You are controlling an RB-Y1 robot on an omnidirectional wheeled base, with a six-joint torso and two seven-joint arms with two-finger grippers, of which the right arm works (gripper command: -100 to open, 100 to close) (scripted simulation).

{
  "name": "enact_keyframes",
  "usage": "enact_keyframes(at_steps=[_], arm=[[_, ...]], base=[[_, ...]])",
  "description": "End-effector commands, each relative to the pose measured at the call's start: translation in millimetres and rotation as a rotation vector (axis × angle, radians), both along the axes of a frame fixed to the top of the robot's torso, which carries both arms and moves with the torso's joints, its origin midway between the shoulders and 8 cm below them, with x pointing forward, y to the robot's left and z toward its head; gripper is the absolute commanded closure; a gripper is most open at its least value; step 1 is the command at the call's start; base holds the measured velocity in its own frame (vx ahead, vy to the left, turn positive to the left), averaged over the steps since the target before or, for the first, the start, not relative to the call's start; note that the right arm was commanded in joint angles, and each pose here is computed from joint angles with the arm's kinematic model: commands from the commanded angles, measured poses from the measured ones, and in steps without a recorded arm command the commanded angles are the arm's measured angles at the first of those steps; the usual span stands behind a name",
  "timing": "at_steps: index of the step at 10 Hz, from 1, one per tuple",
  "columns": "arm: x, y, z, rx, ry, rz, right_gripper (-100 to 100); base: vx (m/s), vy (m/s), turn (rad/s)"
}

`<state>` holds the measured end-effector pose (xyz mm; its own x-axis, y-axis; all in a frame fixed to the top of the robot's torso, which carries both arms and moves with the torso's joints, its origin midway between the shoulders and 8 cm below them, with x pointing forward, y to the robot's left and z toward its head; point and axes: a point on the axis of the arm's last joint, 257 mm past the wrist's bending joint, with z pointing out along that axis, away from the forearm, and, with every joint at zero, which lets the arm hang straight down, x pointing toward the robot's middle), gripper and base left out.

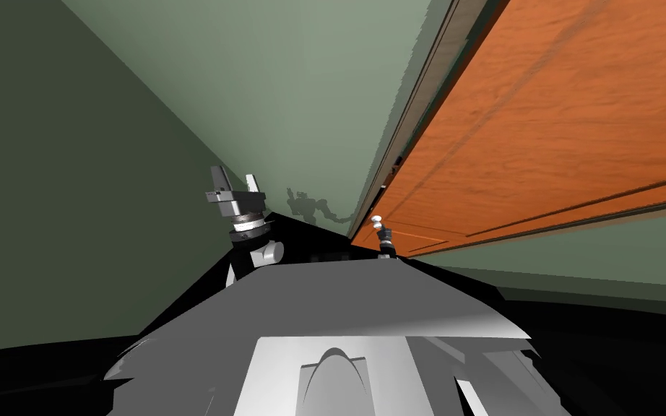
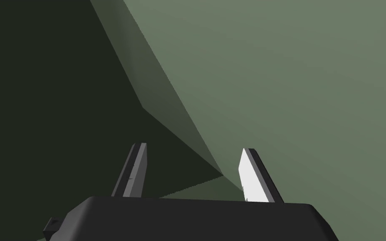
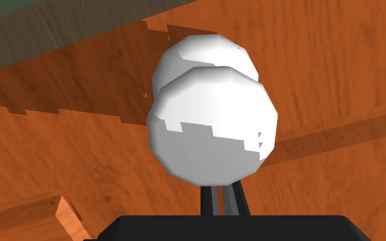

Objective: Pull the door open

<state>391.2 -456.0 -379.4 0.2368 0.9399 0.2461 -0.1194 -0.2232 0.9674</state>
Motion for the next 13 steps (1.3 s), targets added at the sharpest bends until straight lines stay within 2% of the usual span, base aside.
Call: enact_keyframes(at_steps=[1, 2, 6, 7, 9, 12, 13], arm=[[9.1, 9.9, 8.7, 0.050, -0.041, 0.015, 100], [3.0, 3.7, -1.2, 0.084, -0.021, 0.001, -100], [9.2, 12.8, -2.2, 0.230, -0.058, 0.007, -100], [9.2, 12.8, -2.2, 0.237, -0.060, 0.008, -100], [13.3, 19.2, -2.9, 0.323, -0.081, 0.011, -100], [15.5, 22.8, -3.3, 0.394, -0.098, 0.014, -100], [17.8, 26.6, -3.8, 0.446, -0.111, 0.017, -100]], base=[[-0.062, -0.027, 0.058], [-0.042, -0.015, -0.014], [-0.050, -0.008, -0.031], [-0.060, -0.004, 0.009], [-0.058, 0.000, -0.022], [-0.038, -0.003, 0.004], [-0.040, -0.005, -0.022]])
